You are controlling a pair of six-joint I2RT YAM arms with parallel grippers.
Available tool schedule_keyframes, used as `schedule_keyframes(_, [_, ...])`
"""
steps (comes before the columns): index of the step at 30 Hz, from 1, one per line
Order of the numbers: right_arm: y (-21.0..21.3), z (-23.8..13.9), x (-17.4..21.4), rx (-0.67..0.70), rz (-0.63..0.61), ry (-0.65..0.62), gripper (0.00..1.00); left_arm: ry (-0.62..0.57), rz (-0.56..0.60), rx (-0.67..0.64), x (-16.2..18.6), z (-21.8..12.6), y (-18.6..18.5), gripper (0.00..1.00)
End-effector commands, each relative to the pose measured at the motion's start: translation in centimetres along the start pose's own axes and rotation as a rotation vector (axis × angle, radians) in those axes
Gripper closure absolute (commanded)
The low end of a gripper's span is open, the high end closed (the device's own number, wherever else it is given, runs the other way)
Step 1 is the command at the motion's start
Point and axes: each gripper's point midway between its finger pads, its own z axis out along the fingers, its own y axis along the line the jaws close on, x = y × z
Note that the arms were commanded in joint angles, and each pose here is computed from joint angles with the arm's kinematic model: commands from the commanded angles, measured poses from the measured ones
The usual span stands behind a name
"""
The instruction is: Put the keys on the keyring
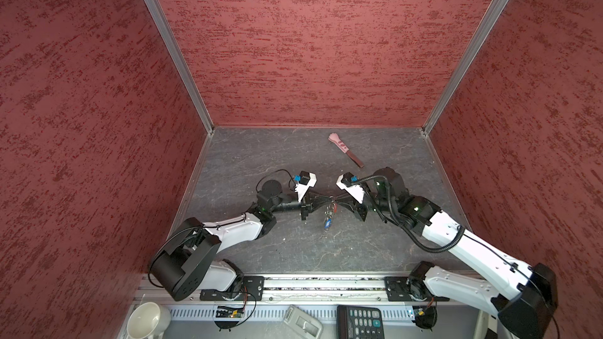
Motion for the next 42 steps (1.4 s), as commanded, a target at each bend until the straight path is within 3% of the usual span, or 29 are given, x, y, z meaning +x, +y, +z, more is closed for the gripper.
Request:
schedule_keyframes(1, [-1.9, -0.7, -1.1, 0.125, 0.046, -0.083, 0.78, -0.059, 0.014, -0.121, -2.7, 0.1, 1.3, 1.00])
schedule_keyframes(9, [-2.9, -0.2, 0.6, 0.188, 0.188, -0.263, 0.69, -0.057, -0.049, -0.395, -3.1, -0.6, 5.6, 1.00])
schedule_keyframes(10, [-3.0, -0.2, 0.8, 0.192, 0.203, -0.288, 0.54, -0.060, -0.053, -0.411, -3.2, -0.6, 5.9, 1.00])
schedule_keyframes(11, [-2.9, -0.1, 1.1, 0.183, 0.210, -0.313, 0.45, -0.061, -0.059, -0.424, -3.1, -0.6, 6.1, 1.00])
schedule_keyframes(12, [-2.6, 0.2, 1.5, 0.166, 0.212, -0.330, 0.43, -0.060, -0.064, -0.433, -3.0, -0.5, 6.3, 1.00])
schedule_keyframes(16, [-1.4, 1.5, 3.4, 0.090, 0.198, -0.359, 0.43, -0.062, -0.088, -0.454, -2.7, 0.0, 6.7, 1.00])
schedule_keyframes(24, [-1.1, 2.0, 4.7, 0.084, 0.146, -0.463, 0.43, -0.073, -0.139, -0.538, -2.5, 0.3, 7.2, 1.00])
schedule_keyframes(33, [-3.7, 3.1, 6.5, 0.216, 0.161, -0.472, 0.47, -0.095, -0.135, -0.532, -3.1, 0.8, 7.0, 1.00])
schedule_keyframes(39, [-3.0, 4.6, 6.6, 0.146, 0.163, -0.442, 0.62, -0.090, -0.142, -0.533, -2.9, 0.8, 7.1, 1.00])
schedule_keyframes(42, [-3.4, 4.7, 6.4, 0.159, 0.165, -0.455, 0.65, -0.096, -0.151, -0.534, -2.9, 0.7, 7.1, 1.00])
